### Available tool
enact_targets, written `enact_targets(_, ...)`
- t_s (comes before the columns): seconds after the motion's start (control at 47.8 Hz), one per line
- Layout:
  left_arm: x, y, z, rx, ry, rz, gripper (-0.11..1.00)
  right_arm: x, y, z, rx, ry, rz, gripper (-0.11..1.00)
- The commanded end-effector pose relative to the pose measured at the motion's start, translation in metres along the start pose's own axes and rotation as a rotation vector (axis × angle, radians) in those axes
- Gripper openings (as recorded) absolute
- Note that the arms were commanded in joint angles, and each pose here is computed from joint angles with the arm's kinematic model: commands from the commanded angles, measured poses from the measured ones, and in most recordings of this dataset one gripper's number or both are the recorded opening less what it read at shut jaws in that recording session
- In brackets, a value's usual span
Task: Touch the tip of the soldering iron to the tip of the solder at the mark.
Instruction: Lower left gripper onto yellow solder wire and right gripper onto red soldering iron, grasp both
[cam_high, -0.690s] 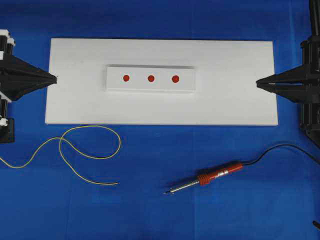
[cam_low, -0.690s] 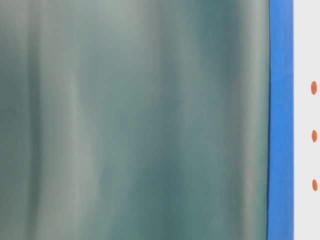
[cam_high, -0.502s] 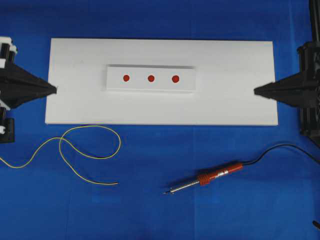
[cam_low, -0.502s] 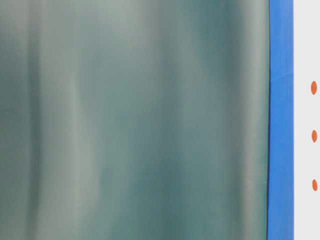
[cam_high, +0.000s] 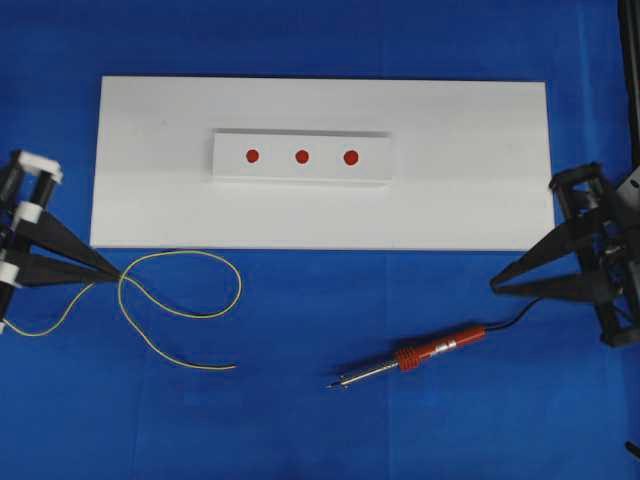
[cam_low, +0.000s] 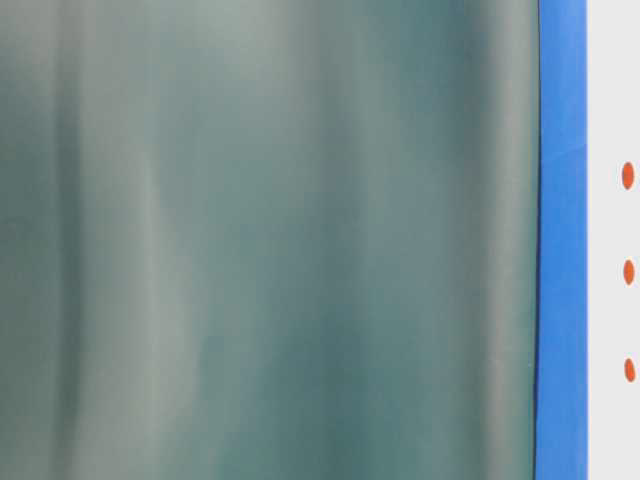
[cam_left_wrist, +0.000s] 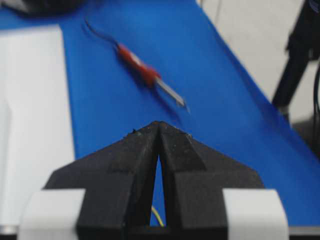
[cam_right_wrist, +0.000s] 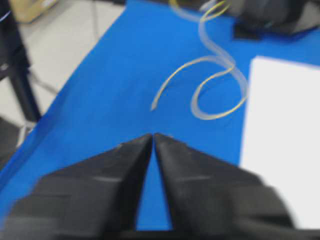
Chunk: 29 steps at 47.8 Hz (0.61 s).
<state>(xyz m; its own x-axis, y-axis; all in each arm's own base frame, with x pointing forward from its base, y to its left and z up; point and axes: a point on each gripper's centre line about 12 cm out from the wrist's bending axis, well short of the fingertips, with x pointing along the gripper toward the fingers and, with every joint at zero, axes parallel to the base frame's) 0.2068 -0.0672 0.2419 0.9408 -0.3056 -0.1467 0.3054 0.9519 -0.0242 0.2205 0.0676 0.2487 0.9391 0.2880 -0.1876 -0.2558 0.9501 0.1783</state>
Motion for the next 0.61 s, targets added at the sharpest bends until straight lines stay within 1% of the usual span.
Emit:
enact_targets(0.0,0.008,-0.005,-0.005,-0.008,0.024,-0.023,0.02,0.009,0.002,-0.004,0.024,0.026,0.006,0.3)
enact_targets(0.021,0.009,-0.007,-0.007,-0.012,0.03,-0.03,0.06,0.013,0.002,-0.008,0.035,0.048,0.005,0.36)
enact_targets(0.042,0.01,-0.008,-0.01,-0.019,0.038,-0.033,0.1,0.015,0.002,-0.011,0.041,0.062,0.003,0.44)
enact_targets(0.105,0.014,-0.011,-0.02,-0.042,0.065,-0.047,0.24,0.022,0.004,-0.021,0.062,0.105,0.006,0.63)
enact_targets(0.167,0.016,-0.016,-0.032,-0.056,0.105,-0.065,0.44,0.029,0.007,-0.035,0.067,0.164,0.015,0.81)
enact_targets(0.188,0.017,-0.018,-0.035,-0.06,0.117,-0.073,0.52,0.031,0.008,-0.039,0.068,0.18,0.016,0.86)
enact_targets(0.209,0.018,-0.02,-0.039,-0.063,0.13,-0.079,0.59,0.033,0.008,-0.043,0.068,0.194,0.017,0.91)
enact_targets(0.251,0.02,-0.025,-0.048,-0.066,0.157,-0.099,0.7,0.037,0.009,-0.05,0.069,0.221,0.016,0.95)
enact_targets(0.314,0.023,-0.032,-0.056,-0.061,0.173,-0.126,0.85,0.042,0.009,-0.061,0.077,0.245,0.015,0.92)
enact_targets(0.356,0.025,-0.035,-0.061,-0.057,0.182,-0.139,0.87,0.046,0.009,-0.067,0.077,0.255,0.013,0.9)
enact_targets(0.481,0.034,-0.04,-0.08,-0.051,0.209,-0.154,0.82,0.055,0.005,-0.091,0.076,0.27,0.009,0.91)
enact_targets(0.586,0.046,-0.041,-0.097,-0.047,0.235,-0.152,0.81,0.062,0.004,-0.107,0.093,0.271,0.0,0.91)
